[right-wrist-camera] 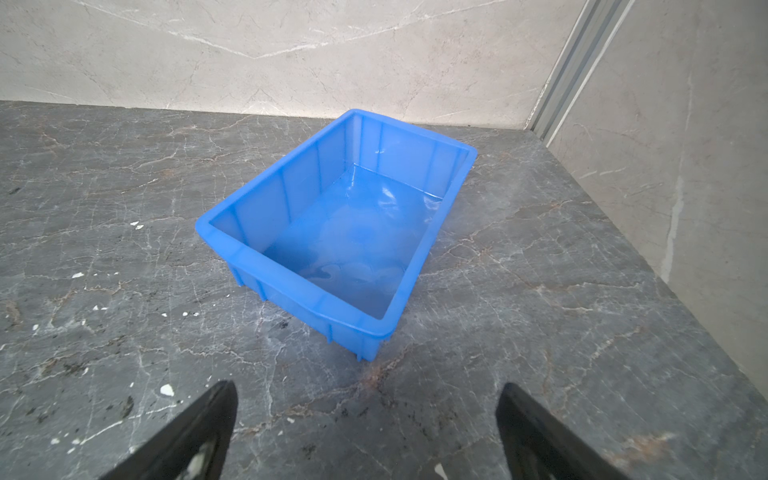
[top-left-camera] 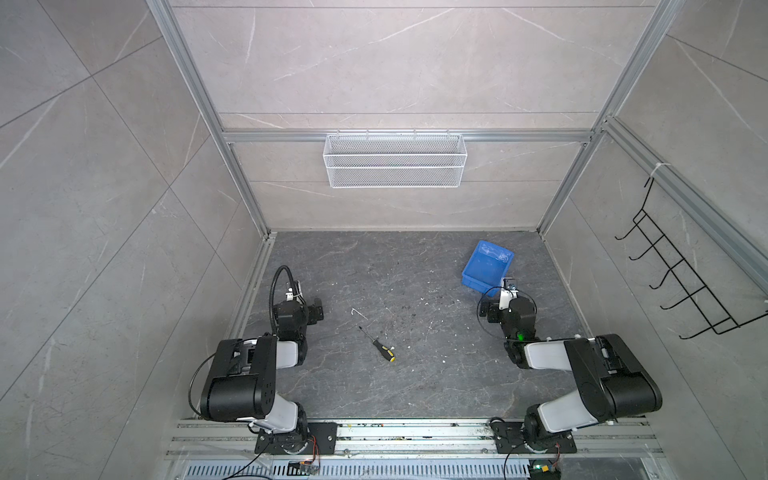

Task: Put the screwdriver in the bin
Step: 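Move the right gripper over the black-and-yellow screwdriver while the left arm reaches forward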

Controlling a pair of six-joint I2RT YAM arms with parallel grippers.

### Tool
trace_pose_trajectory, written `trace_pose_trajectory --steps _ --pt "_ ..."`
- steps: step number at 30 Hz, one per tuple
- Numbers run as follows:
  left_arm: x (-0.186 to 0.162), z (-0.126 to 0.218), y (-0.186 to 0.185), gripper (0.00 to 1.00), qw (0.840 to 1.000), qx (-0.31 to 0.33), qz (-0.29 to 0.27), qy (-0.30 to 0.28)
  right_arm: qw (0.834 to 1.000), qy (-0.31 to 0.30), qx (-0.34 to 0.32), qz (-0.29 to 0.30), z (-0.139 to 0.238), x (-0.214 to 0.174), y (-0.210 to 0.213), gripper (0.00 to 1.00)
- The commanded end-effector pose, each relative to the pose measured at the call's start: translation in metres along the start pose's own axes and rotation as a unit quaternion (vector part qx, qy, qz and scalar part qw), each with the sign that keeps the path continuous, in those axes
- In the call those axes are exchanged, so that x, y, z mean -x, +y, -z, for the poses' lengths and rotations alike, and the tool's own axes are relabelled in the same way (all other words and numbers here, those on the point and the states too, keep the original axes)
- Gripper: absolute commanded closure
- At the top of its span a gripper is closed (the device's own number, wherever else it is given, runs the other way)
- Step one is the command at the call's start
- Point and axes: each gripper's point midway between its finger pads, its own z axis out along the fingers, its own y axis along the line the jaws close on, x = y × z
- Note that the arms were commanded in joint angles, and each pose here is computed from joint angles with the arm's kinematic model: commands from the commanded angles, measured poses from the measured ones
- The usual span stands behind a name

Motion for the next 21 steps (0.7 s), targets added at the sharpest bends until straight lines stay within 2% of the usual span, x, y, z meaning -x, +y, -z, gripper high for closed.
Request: trace_pose_trajectory --steps 1,8,16,21 --pt "0.013 0.000 -0.001 0.00 1.000 -0.005 0.007 -0.021 1.000 -0.005 0.005 -0.011 -0.003 0.006 0.002 0.01" --pt "0.026 0.009 0.004 0.00 1.000 0.010 0.007 -0.013 1.000 -0.018 0.020 -0.002 0.005 0.018 0.006 0.01" --pt "0.055 0.043 0.001 0.00 0.999 0.017 0.029 -0.008 0.999 -0.045 0.026 -0.003 0.036 0.051 0.002 0.01" --pt "0.066 0.063 -0.029 0.00 1.000 -0.031 0.005 0.001 0.997 -0.045 0.062 -0.002 0.053 0.075 0.014 0.01"
